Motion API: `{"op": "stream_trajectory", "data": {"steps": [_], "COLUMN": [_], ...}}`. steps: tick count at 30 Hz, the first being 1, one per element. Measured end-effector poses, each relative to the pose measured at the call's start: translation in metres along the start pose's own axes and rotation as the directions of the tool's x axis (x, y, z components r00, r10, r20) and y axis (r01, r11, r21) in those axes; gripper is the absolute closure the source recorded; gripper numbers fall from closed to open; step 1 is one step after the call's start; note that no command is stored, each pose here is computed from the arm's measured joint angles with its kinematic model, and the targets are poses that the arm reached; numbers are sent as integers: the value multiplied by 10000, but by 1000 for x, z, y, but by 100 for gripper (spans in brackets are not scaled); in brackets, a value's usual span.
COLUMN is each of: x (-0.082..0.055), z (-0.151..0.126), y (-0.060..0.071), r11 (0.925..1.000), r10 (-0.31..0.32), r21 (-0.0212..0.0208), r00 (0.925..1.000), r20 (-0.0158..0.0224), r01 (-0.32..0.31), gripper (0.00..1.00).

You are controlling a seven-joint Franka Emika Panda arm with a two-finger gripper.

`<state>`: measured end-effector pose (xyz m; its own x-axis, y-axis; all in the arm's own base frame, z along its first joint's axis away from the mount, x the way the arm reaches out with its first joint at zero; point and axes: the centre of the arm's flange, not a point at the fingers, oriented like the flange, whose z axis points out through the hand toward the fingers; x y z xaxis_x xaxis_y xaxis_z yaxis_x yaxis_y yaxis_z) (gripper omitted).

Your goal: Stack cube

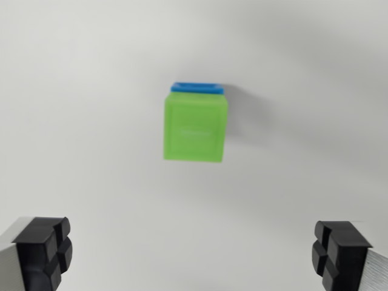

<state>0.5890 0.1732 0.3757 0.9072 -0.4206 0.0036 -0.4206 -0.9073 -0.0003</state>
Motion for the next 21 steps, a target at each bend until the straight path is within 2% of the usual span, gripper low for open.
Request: {"op": "stream_trajectory", "data": {"steps": [21], "x": [1], "z": [-70], "y": [0], "r11": [10000], "r10": [6], "r21": [-3], "r00": [10000], "r20": [-10], "r01": [-6], "gripper": [0]}}
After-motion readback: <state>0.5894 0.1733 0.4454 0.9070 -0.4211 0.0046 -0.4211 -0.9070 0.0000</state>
